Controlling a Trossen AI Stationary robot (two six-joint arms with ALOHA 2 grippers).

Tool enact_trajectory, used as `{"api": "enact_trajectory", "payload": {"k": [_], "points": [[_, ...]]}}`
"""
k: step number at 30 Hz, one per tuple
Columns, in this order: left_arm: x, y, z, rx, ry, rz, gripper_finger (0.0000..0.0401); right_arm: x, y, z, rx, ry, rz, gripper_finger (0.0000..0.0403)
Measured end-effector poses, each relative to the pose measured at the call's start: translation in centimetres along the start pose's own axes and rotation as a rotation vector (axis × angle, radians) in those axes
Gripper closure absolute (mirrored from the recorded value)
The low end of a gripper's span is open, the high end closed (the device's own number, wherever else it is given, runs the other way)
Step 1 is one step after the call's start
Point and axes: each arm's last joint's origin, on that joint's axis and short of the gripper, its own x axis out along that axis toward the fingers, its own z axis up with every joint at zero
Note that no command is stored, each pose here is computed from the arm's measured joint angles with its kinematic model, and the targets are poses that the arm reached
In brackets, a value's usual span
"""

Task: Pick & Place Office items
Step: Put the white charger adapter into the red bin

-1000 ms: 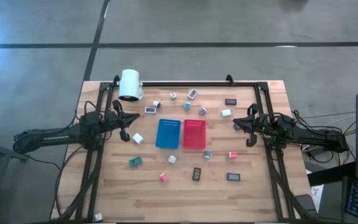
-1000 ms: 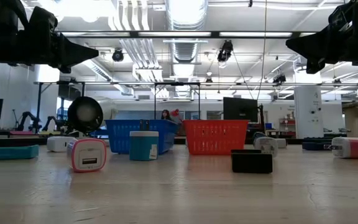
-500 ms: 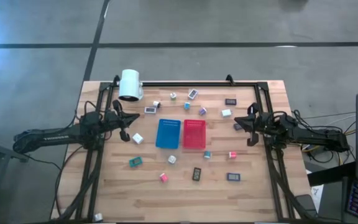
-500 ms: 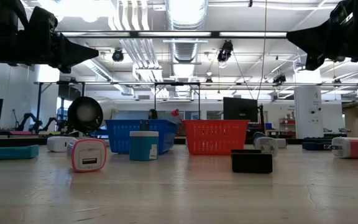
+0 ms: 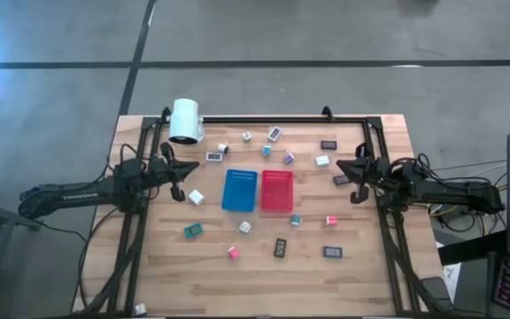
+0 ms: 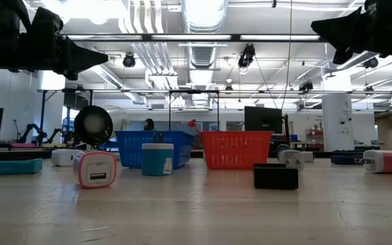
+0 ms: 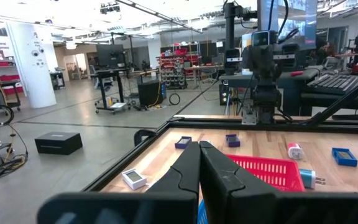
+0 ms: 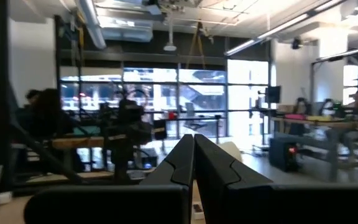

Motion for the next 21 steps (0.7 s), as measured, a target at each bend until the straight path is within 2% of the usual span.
{"api": "enact_trajectory", "payload": {"k": [4,7,14,21], "points": [[0.0,0.0,0.0,0.000,0.000,0.000,0.0392,0.8,0.0,0.6,0.019,0.035,-0.017,0.0394],[0.0,0.0,0.0,0.004,0.000,0.000,0.0392,1.7,0.0,1.1,0.019,0.128,-0.050,0.0394],[0.0,0.0,0.0,0.008,0.000,0.000,0.0392,3.7,-0.4,2.5,-0.061,0.338,-0.218,0.0394],[0.0,0.0,0.0,0.008,0.000,0.000,0.0392,5.5,-0.2,3.5,-0.096,0.457,-0.214,0.0394]]}}
